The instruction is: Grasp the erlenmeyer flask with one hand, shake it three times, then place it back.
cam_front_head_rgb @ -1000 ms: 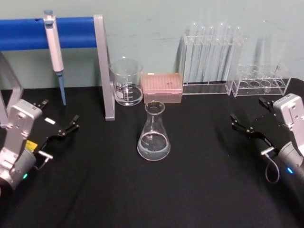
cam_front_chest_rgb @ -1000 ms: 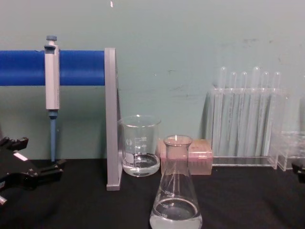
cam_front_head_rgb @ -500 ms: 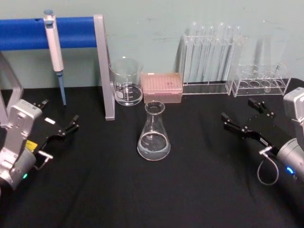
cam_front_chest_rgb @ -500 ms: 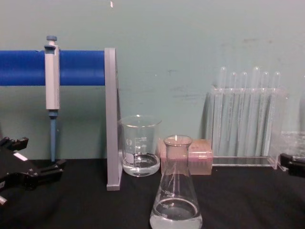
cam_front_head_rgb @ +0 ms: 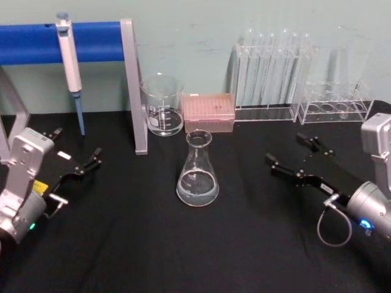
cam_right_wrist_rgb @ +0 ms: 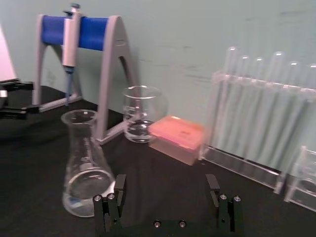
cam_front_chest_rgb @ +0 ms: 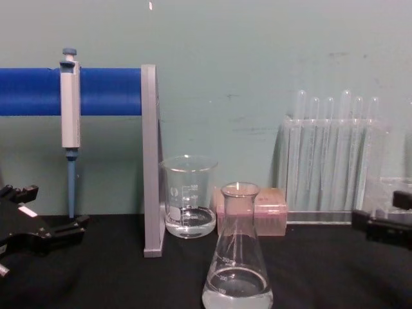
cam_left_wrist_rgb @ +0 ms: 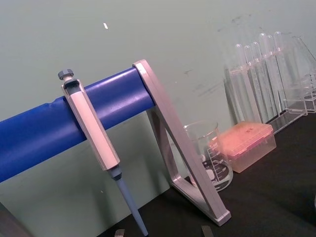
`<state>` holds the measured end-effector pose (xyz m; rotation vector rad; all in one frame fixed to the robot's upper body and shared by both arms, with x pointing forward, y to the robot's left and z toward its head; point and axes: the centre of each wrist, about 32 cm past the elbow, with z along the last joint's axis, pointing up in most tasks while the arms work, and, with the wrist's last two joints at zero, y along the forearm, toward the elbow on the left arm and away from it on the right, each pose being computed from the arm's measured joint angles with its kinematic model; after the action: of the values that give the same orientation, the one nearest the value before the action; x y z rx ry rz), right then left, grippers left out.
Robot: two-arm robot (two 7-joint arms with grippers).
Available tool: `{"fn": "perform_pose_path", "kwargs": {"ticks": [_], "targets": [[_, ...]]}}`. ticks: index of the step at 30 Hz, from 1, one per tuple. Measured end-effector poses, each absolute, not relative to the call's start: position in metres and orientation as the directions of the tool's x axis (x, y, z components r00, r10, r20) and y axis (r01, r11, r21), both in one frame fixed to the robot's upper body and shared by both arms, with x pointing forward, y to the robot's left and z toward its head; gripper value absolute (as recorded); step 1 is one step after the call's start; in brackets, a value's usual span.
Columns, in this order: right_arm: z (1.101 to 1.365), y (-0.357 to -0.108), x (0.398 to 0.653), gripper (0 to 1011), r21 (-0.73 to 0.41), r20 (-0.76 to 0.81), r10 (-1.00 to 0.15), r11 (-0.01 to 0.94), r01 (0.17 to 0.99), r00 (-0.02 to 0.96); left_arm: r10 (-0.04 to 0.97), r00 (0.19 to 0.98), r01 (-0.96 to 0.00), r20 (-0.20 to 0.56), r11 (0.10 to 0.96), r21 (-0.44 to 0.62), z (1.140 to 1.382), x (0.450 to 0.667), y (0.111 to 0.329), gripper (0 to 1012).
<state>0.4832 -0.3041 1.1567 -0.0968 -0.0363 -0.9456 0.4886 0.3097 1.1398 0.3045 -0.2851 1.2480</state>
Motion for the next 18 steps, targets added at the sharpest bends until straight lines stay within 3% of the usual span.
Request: {"fn": "perform_pose_path", "kwargs": {"ticks": [18], "targets": [[1.153,-0.266,0.498,1003,-0.066,0.044,-0.712,0.697,0.714,0.700,0.880,0.292,-0.955,0.374,0.287,0.070,1.140,0.489,0.310,1001]]}}
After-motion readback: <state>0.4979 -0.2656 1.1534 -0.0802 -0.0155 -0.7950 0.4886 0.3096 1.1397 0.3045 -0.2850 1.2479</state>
